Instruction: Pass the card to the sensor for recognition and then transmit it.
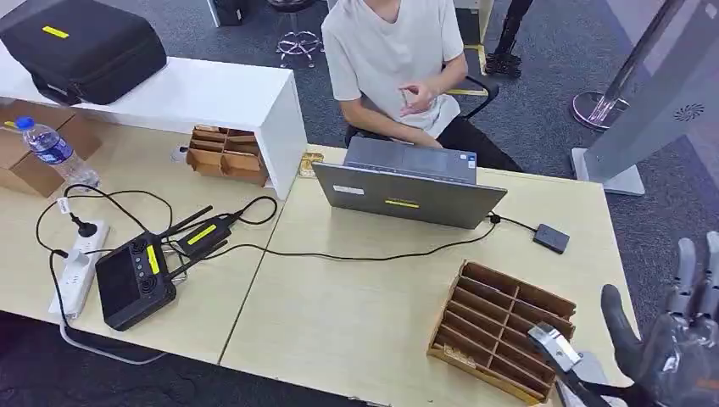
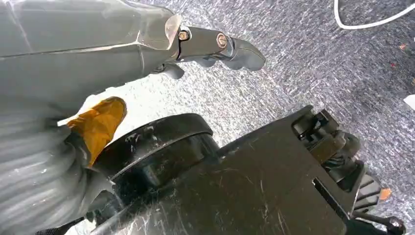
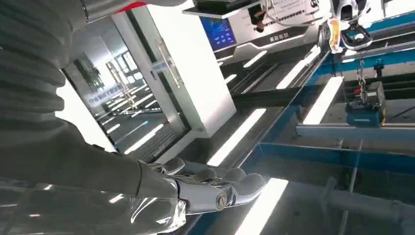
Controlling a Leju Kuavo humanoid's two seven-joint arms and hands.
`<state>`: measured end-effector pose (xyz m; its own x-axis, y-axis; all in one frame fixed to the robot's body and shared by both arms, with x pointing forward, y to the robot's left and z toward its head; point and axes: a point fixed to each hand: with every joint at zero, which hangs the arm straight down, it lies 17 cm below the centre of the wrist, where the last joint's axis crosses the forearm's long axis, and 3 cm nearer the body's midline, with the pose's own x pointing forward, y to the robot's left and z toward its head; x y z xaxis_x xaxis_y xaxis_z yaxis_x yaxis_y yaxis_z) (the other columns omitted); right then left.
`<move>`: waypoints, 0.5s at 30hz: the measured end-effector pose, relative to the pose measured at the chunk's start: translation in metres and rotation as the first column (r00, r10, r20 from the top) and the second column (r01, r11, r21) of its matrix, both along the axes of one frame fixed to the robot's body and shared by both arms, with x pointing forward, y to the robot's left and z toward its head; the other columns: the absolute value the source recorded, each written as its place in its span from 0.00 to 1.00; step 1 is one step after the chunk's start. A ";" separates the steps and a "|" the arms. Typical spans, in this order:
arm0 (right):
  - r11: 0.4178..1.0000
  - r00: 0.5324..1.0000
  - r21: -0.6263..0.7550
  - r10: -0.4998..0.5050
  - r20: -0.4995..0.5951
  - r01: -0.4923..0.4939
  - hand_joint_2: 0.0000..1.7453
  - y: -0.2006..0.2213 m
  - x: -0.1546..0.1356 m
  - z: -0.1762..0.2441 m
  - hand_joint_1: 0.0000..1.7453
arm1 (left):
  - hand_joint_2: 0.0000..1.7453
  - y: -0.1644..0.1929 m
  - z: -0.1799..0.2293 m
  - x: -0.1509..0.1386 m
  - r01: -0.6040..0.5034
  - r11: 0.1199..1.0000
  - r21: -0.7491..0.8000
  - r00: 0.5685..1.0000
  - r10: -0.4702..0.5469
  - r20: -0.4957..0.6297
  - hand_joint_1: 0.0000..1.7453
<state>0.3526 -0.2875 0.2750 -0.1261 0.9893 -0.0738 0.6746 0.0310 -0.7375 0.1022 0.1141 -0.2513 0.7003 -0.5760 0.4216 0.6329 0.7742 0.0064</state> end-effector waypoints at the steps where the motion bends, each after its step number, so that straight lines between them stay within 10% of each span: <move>1: 1.000 1.000 0.009 0.000 -0.012 0.000 1.00 -0.001 -0.004 -0.002 0.00 | 1.00 0.000 0.000 0.000 -0.006 1.000 0.000 1.000 0.006 -0.001 0.00; 15: 0.999 0.990 0.030 0.032 -0.135 -0.029 1.00 0.016 -0.065 -0.019 0.00 | 1.00 0.005 0.000 0.004 -0.116 0.993 -0.014 0.993 0.116 -0.003 0.00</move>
<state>0.2875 -0.2713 0.2563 -0.1632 0.9862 -0.0261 0.5673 0.0721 -0.8203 0.1063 0.1194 -0.2515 0.7629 -0.4850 0.4276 0.5388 0.8424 -0.0060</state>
